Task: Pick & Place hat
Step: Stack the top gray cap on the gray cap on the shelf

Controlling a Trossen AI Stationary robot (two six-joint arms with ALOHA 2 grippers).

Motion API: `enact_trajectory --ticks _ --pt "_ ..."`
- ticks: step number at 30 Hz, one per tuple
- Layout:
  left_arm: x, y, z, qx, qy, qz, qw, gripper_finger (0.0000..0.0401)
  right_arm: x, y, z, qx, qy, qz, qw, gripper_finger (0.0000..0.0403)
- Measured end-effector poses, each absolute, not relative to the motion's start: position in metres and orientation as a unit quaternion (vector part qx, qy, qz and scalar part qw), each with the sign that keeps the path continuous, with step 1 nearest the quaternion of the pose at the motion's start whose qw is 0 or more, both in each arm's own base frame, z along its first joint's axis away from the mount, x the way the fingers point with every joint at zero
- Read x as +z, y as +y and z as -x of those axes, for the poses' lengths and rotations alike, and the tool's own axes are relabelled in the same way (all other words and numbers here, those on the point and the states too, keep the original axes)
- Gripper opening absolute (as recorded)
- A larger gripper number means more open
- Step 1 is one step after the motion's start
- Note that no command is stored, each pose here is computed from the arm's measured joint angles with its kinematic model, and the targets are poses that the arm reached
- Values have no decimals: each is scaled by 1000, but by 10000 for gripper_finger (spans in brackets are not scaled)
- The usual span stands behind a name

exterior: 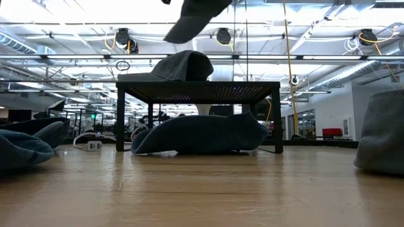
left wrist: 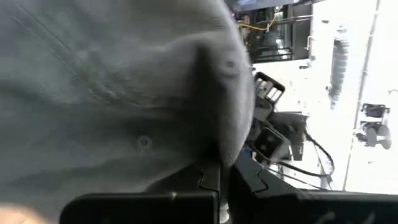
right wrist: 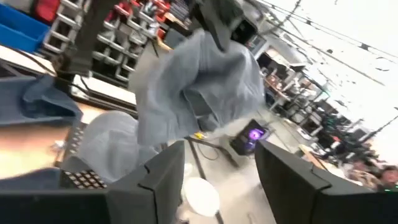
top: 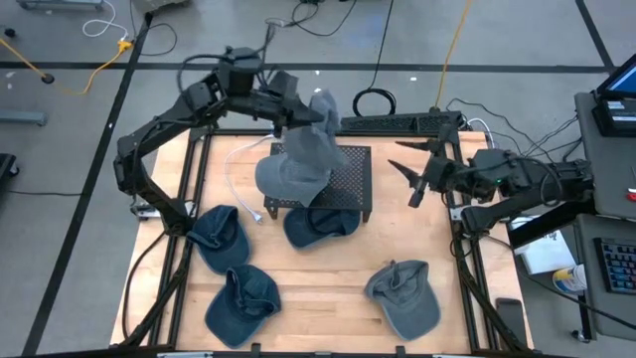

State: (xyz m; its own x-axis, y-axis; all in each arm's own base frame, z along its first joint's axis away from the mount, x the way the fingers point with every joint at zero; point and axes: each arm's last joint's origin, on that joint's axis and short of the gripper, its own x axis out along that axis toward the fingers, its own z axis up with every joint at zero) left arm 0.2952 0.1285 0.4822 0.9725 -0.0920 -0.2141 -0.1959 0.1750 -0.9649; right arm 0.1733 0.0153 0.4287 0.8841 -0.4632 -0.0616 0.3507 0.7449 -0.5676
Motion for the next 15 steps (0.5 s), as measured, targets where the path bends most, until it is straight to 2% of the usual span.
enact_trajectory --ticks 6,15 --pt "489 120 -271 43 136 655 742 3 427 15 -174 -221 110 300 922 188" --pt "486 103 -234 111 190 673 706 3 426 15 -174 -220 115 302 920 190"
